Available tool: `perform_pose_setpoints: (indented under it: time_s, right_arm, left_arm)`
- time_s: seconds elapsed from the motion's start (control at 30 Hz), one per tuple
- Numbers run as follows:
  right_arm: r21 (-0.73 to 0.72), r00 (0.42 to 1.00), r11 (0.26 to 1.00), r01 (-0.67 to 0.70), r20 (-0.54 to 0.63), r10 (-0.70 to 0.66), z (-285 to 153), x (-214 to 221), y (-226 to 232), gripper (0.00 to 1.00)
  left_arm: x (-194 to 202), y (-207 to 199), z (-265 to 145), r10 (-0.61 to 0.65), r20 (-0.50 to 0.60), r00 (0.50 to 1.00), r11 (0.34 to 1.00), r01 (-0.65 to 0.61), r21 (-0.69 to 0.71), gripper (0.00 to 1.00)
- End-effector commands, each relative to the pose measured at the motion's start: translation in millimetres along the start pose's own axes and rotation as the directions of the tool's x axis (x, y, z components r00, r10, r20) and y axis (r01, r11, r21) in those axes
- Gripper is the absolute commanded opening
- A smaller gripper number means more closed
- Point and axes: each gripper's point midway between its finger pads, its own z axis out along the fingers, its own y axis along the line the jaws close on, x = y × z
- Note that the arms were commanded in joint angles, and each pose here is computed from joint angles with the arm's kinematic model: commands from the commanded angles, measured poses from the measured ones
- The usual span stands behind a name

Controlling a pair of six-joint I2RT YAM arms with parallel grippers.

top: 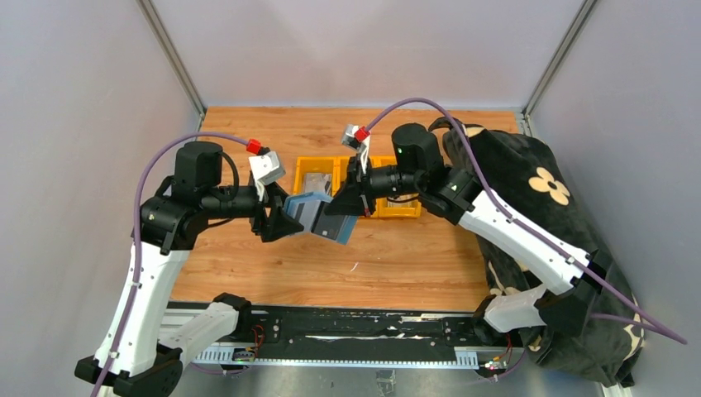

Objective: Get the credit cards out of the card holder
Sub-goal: Remove the credit card from the card holder.

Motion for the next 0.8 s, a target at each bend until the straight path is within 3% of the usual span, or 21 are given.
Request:
perform_pose_setpoints:
  time_s: [0.0, 0.13, 0.3, 0.4, 0.67, 0.73, 0.77]
  right_arm:
    - [-0.089, 0.987, 0.994, 0.059, 0.155, -0.045, -21, -23, 24, 0.0]
    - [-0.106, 0.96, 0.991, 0.077, 0.275, -0.045, -36, -31, 31, 0.0]
    - [-0.139, 0.95, 0.988, 0.063, 0.311, -0.016, -39, -29, 37, 0.0]
    - [-0.151, 0.946, 0.987, 0.053, 0.324, -0.001, -39, -27, 37, 0.0]
    - [-0.136, 0.939, 0.988, 0.07, 0.344, -0.019, -43, -28, 38, 0.0]
    - [-0.132, 0.936, 0.989, 0.072, 0.353, -0.02, -43, -29, 38, 0.0]
    - [-0.129, 0.934, 0.989, 0.072, 0.357, -0.022, -43, -29, 37, 0.0]
  left_arm:
    - [-5, -7, -3, 0.012, 0.03, 0.999, 1.0, -0.013, 0.015, 0.72]
    - [-9, -11, -2, -0.076, 0.095, 0.993, 0.996, 0.072, 0.047, 0.7]
    - [-40, -36, -3, -0.201, 0.256, 0.946, 0.96, 0.138, 0.244, 0.57]
    - [-54, -39, -2, -0.314, 0.286, 0.905, 0.92, 0.216, 0.326, 0.45]
    - [-81, -46, -12, -0.337, 0.337, 0.879, 0.907, 0.208, 0.365, 0.4]
    - [-83, -45, -13, -0.335, 0.353, 0.874, 0.913, 0.207, 0.353, 0.32]
    - [-83, -43, -13, -0.335, 0.36, 0.871, 0.916, 0.211, 0.342, 0.23]
